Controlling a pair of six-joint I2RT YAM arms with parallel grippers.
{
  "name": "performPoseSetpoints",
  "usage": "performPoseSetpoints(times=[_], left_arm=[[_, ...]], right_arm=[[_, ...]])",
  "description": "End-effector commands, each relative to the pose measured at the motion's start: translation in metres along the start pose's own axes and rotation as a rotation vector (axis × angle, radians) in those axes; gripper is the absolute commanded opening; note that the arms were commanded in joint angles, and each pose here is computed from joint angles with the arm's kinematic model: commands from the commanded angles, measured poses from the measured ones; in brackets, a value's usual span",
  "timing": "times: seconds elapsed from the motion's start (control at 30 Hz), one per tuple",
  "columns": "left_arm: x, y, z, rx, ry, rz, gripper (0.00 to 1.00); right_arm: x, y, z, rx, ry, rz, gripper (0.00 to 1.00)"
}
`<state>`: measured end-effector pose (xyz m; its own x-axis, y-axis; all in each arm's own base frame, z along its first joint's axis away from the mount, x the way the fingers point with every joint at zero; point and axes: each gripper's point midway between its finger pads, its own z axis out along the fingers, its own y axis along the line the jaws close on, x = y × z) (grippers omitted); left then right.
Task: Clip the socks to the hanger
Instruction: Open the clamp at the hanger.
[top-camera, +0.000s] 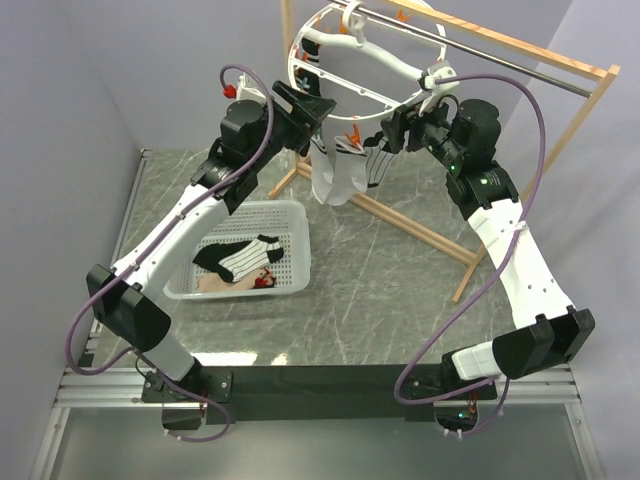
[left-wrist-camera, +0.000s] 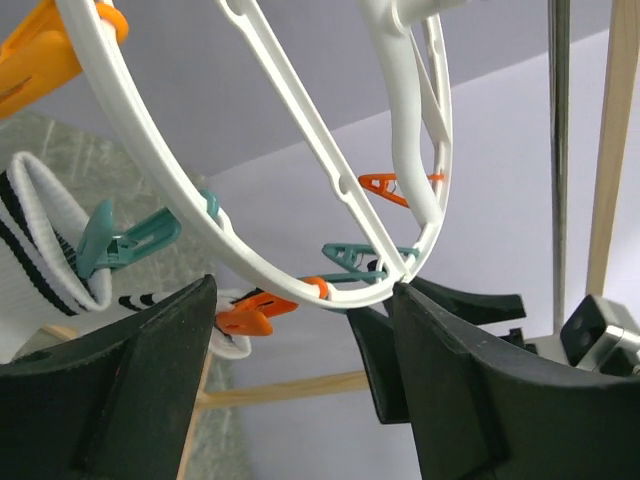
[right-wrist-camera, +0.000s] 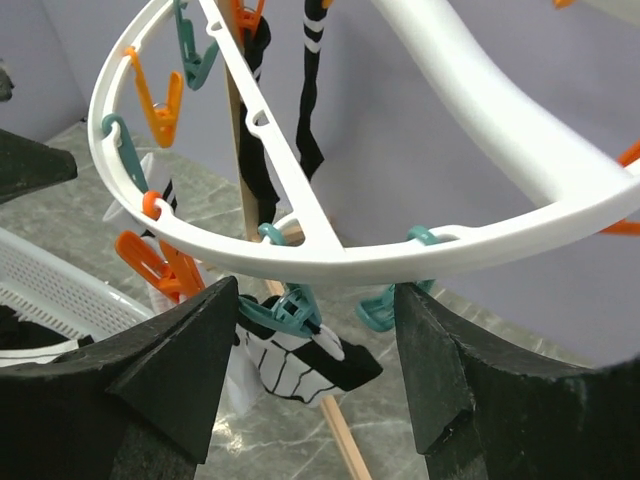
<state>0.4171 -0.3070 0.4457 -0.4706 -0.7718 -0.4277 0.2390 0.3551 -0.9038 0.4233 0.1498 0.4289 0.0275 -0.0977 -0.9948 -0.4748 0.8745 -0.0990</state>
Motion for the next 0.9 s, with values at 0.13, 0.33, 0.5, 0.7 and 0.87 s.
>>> performPoseSetpoints(times=[0.13, 0.33, 0.5, 0.7, 0.87], left_arm=[[-0.007, -0.002, 0.017, 0.053, -0.054, -0.187, 0.74], [-0.007, -0.008, 0.016, 0.056, -0.073, -0.231, 0.72], [-0.006, -0.006, 0.014, 0.068, -0.099, -0.289, 0.72], [-0.008, -0.008, 0.024, 0.060, -0.142, -0.330, 0.69], [-0.012, -0.015, 0.027, 0.101, -0.160, -0.370, 0.53]], right_arm=[[-0.034, 0.001, -0.004, -0.015, -0.094, -0.029, 0.68], [-0.034, 0.003, -0.003, -0.026, -0.093, -0.018, 0.64], [-0.034, 0.006, -0.004, -0.045, -0.095, -0.013, 0.59], [-0.035, 0.016, -0.005, -0.091, -0.105, 0.006, 0.57], [-0.031, 0.020, -0.007, -0.110, -0.091, 0.011, 0.57]])
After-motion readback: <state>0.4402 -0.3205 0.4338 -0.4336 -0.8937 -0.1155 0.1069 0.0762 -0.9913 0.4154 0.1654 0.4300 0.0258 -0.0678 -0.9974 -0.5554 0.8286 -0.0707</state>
